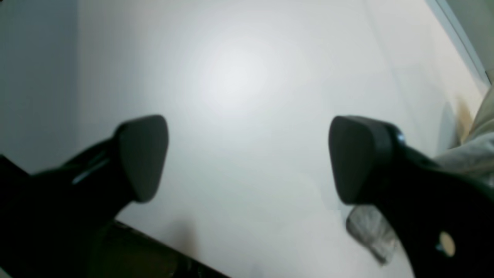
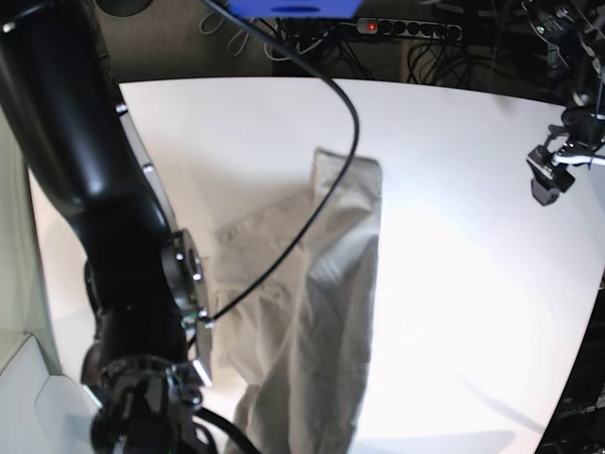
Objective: Layout the t-shirt on the table in an organized manner, then fold the t-shirt properly
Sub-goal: 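Lift and drag the hem with the right gripper across the table, then lower the left gripper onto the t-shirt's folded corner to grasp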
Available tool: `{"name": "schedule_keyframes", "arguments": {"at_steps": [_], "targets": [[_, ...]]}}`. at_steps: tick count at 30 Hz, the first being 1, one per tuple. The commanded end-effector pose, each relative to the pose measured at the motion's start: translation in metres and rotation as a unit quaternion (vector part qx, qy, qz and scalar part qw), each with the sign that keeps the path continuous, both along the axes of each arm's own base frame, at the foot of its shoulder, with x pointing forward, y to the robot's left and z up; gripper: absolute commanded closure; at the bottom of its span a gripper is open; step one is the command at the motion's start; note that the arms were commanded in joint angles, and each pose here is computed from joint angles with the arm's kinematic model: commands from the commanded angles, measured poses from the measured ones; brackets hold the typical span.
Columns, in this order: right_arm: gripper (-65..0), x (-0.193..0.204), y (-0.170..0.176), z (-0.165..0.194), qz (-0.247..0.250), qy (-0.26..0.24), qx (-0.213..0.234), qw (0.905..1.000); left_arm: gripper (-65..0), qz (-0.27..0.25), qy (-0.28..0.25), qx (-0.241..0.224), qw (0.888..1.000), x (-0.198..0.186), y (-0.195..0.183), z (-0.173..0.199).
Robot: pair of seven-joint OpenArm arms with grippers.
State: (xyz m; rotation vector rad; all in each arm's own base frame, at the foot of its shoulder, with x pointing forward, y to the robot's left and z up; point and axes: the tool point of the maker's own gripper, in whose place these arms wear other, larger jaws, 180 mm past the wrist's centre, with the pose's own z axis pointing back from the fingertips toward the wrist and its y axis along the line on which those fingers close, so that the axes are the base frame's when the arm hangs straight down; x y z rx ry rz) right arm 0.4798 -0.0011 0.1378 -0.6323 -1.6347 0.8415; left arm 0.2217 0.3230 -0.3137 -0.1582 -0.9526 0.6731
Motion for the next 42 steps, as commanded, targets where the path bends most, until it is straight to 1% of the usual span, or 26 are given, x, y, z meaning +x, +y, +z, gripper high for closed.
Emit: {"name": "schedule_keyframes", "arguments": {"at_steps": [1, 3, 4, 6, 8, 12, 15, 18, 22, 23, 26, 29, 31, 33, 38, 42], "targets": [[0.0, -0.009, -0.012, 0.023, -0.014, -0.028, 0.014, 0.9994, -65.0, 0.001, -0.016, 0.013, 1.0, 0.003, 0.006, 0.012], [0.0, -0.016, -0.033, 0.029, -0.037, -0.037, 0.033, 0.9981, -65.0, 0.008, -0.016, 0.015, 1.0, 0.0, 0.01, 0.013], [0.0, -0.015, -0.051, 0.023, -0.057, -0.036, 0.035, 0.9971, -65.0, 0.008, -0.017, 0.015, 1.0, 0.0, 0.01, 0.013], [0.0, -0.014, -0.084, 0.002, -0.092, -0.027, 0.034, 0.9948, -65.0, 0.008, -0.017, 0.015, 1.0, 0.0, 0.01, 0.013], [0.0, -0.016, -0.114, -0.02, -0.124, -0.02, 0.022, 0.9919, -65.0, 0.008, -0.018, 0.015, 1.0, 0.001, 0.01, 0.013], [0.0, -0.03, -0.176, -0.056, -0.19, -0.008, 0.006, 0.9818, -65.0, 0.006, -0.021, 0.014, 1.0, 0.004, 0.008, 0.014], [0.0, -0.046, -0.218, -0.097, -0.235, 0.019, 0.003, 0.9718, -65.0, 0.006, -0.025, 0.014, 1.0, 0.006, 0.008, 0.016], [0.0, -0.059, -0.252, -0.142, -0.272, 0.063, 0.01, 0.9602, -65.0, 0.005, -0.027, 0.013, 1.0, 0.008, 0.008, 0.017], [0.0, -0.079, -0.288, -0.21, -0.301, 0.127, 0.026, 0.9449, -65.0, 0.001, -0.031, 0.012, 0.999, 0.012, 0.005, 0.018], [0.0, -0.083, -0.292, -0.228, -0.298, 0.141, 0.029, 0.9436, -65.0, -0.006, -0.033, 0.009, 0.999, 0.016, 0.001, 0.018], [0.0, -0.094, -0.285, -0.274, -0.266, 0.172, 0.035, 0.948, -65.0, -0.032, -0.031, 0.002, 0.999, 0.025, -0.016, 0.014], [0.0, -0.105, -0.283, -0.297, -0.252, 0.18, 0.057, 0.9491, -65.0, -0.077, -0.026, -0.01, 0.997, 0.04, -0.046, 0.007], [0.0, -0.109, -0.283, -0.307, -0.251, 0.188, 0.066, 0.9472, -65.0, -0.116, -0.032, -0.017, 0.993, 0.056, -0.072, 0.007], [0.0, -0.111, -0.283, -0.311, -0.254, 0.194, 0.069, 0.945, -65.0, -0.15, -0.027, -0.033, 0.988, 0.067, -0.096, 0.0], [0.0, -0.111, -0.275, -0.317, -0.249, 0.199, 0.081, 0.9444, -65.0, -0.236, -0.036, -0.061, 0.969, 0.101, -0.161, -0.001], [0.0, -0.11, -0.273, -0.318, -0.247, 0.201, 0.082, 0.9444, -65.0, -0.272, -0.013, -0.074, 0.959, 0.119, -0.194, -0.017]]}}
